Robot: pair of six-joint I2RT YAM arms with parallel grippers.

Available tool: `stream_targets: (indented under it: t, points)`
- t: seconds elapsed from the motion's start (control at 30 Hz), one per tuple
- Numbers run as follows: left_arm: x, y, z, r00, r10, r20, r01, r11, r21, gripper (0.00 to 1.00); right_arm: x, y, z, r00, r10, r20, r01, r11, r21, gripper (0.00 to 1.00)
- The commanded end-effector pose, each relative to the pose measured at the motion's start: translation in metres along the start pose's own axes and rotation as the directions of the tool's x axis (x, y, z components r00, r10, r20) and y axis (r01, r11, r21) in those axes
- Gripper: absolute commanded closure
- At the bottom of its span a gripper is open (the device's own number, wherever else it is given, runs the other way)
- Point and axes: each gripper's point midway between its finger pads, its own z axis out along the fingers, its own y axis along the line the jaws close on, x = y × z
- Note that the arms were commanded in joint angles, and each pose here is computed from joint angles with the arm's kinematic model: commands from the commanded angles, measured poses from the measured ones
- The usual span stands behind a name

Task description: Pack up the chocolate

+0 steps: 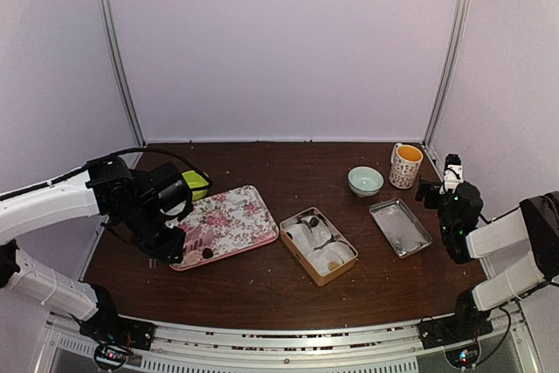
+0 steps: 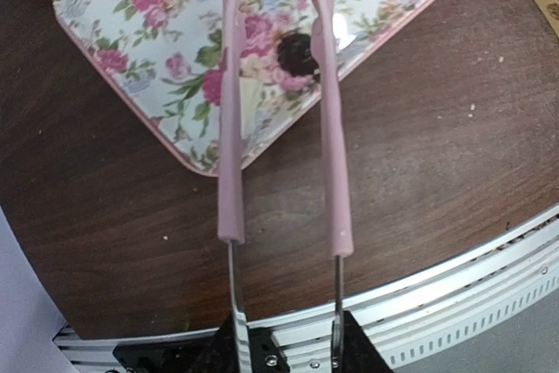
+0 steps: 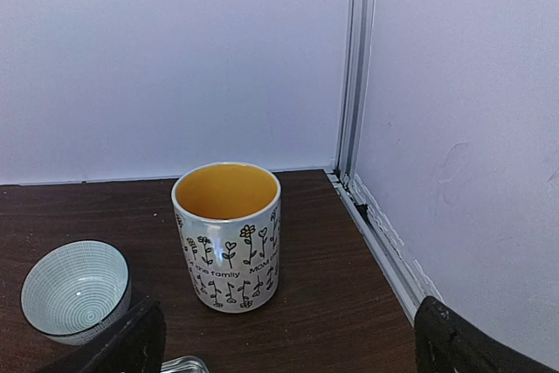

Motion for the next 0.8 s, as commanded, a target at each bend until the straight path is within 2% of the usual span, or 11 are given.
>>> stream_targets:
  t: [0.0, 0.3, 0.77]
  points:
    - [0.012, 0.026, -0.009, 0.998, -0.07, 0.004, 0.07, 0.996, -0.055, 0.66, -0.008, -0.001, 0.003, 1.0, 0.009, 0.02, -0.009, 1.0, 0.003, 0.0]
    - [0.021, 0.03, -0.007, 0.997, -0.077, -0.005, 0.076, 0.997, -0.027, 0.61, -0.008, -0.002, 0.003, 1.0, 0.009, 0.02, -0.009, 1.0, 0.003, 0.0]
    - [0.029, 0.025, 0.013, 0.997, -0.054, -0.049, 0.054, 0.998, 0.008, 0.63, -0.007, -0.001, 0.003, 1.0, 0.008, 0.019, -0.008, 1.0, 0.002, 0.0]
